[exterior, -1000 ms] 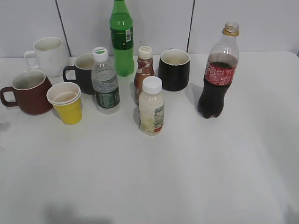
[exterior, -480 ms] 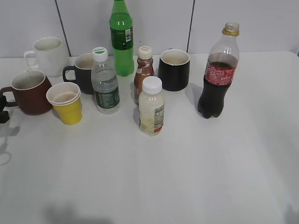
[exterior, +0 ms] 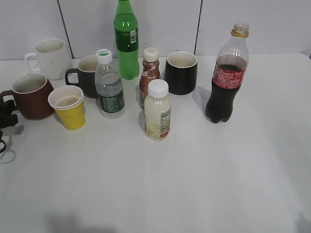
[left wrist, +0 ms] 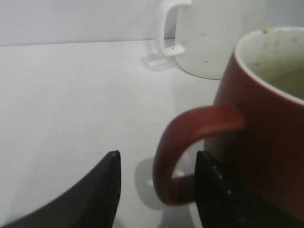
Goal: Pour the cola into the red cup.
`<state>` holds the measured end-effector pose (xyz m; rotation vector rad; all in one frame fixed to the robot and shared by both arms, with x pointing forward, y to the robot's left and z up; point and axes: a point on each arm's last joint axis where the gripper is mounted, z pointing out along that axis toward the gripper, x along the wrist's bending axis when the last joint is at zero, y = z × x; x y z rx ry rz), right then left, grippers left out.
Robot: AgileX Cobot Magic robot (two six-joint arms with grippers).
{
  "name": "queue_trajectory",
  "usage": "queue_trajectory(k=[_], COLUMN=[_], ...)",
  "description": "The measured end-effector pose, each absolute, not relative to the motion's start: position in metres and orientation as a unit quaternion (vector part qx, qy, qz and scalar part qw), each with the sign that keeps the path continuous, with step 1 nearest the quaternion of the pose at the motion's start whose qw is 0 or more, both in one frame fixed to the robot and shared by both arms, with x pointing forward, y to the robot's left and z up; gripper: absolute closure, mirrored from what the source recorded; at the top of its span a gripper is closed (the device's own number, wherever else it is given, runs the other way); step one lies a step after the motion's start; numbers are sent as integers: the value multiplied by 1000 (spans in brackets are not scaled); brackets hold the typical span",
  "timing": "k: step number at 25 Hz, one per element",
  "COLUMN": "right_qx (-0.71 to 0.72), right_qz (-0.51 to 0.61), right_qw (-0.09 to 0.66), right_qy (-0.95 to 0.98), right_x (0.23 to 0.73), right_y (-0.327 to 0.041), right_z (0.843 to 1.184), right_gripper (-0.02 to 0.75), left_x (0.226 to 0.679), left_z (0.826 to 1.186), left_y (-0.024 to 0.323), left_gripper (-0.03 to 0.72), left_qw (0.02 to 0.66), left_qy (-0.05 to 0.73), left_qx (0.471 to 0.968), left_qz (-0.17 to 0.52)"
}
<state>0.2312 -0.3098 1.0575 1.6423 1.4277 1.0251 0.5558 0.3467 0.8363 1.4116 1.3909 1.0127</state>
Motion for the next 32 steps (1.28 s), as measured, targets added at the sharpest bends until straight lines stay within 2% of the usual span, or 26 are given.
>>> queue_trajectory(k=[5, 8, 13, 18, 21, 24, 28, 32], right_qx=[637, 637, 636, 535, 498, 500, 514, 519], right_qz=[398, 398, 402, 481, 494, 493, 485, 468], right_qw=[360, 360, 357, 408, 442, 439, 429, 405], right_qy=[554, 554, 554, 562, 560, 560, 563, 589], right_x=[231, 231, 231, 250, 295, 358, 431, 467], right_y=[-310, -310, -309, -297, -292, -285, -277, -266], right_z=[1058, 1058, 1058, 1087, 1107, 1107, 1077, 1020], right_gripper=[146, 146, 146, 159, 184, 192, 194, 195], left_x=[571, 579, 584, 582, 577, 569, 559, 553], left_z=[832, 832, 832, 846, 881, 918, 959, 983], left_y=[348, 348, 347, 350, 352, 351, 338, 321], left_gripper=[313, 370, 637, 646, 646, 646, 647, 647], left_qw=[451, 458, 459, 450, 463, 481, 504, 512], left_qy=[548, 537, 531, 527, 506, 477, 420, 383], left_qx=[570, 572, 578, 582, 568, 551, 559, 577], left_qz=[413, 417, 418, 425, 455, 487, 508, 508])
